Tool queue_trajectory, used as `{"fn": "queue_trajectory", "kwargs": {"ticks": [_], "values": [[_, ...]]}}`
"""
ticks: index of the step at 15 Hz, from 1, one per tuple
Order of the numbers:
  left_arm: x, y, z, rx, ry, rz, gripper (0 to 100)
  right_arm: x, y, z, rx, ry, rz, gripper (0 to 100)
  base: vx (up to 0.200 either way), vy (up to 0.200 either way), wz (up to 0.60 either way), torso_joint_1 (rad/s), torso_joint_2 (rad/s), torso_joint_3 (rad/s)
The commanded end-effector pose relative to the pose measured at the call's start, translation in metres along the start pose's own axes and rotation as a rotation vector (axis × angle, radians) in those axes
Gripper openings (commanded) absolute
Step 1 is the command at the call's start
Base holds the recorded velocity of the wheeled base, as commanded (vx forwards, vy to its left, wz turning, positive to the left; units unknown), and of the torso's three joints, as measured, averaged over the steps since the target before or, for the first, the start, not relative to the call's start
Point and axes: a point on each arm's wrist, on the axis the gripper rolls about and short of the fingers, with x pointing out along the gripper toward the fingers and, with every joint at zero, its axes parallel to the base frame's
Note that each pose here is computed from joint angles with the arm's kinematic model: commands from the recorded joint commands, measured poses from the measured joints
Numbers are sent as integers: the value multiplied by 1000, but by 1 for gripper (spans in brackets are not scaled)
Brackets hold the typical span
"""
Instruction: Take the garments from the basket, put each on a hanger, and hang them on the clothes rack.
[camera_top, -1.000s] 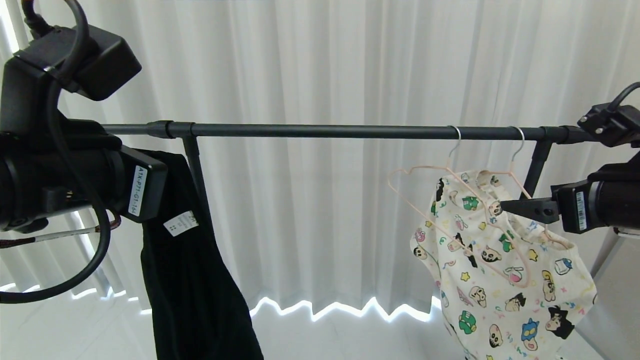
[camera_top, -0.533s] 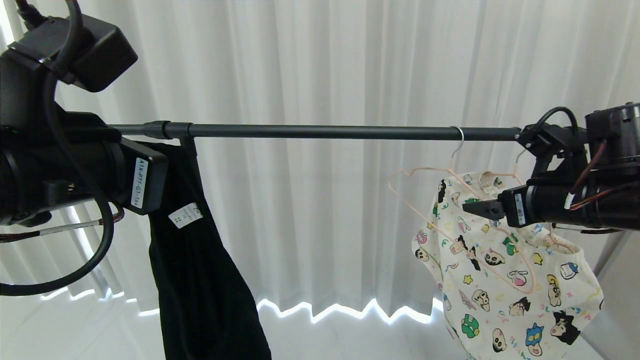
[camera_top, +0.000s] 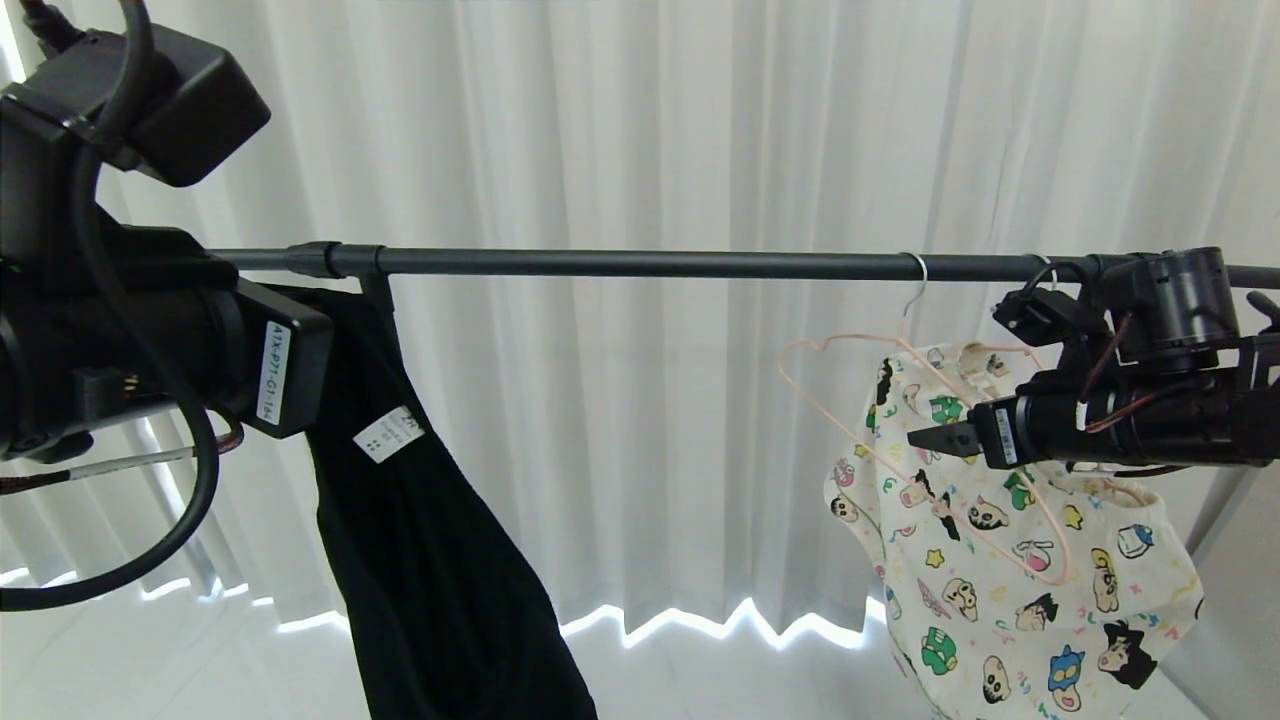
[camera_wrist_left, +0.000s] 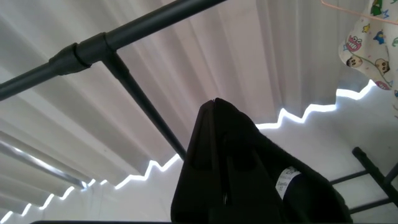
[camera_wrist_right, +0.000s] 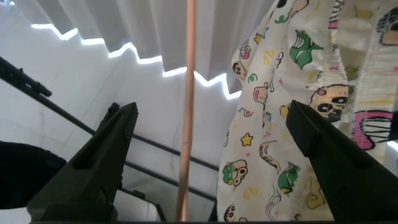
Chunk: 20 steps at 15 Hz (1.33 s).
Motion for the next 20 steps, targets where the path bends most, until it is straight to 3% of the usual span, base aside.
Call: {"fn": "queue_trajectory", "kwargs": {"ticks": [1, 4, 5, 15, 20], "values": [[0, -1, 0, 4, -1, -4, 0, 3, -2, -2, 4, 13, 0, 100, 0, 0, 0, 0, 0, 0], [0, -2, 0, 5, 0, -4, 0, 3, -1, -2, 0, 18, 22, 100, 0, 0, 0, 0, 0, 0], [0, -2, 0, 5, -1, -4, 0, 3, -1, -2, 0, 18, 22, 0, 0, 0, 0, 0, 0, 0], [1, -3, -2, 8, 9, -6, 0, -1, 1, 2, -6, -22, 24, 0, 0, 0, 0, 0, 0, 0], [-9, 1, -4, 1, -11, -1, 0, -32, 5, 15, 8, -158, 28, 0, 0, 0, 0, 0, 0, 0]]}}
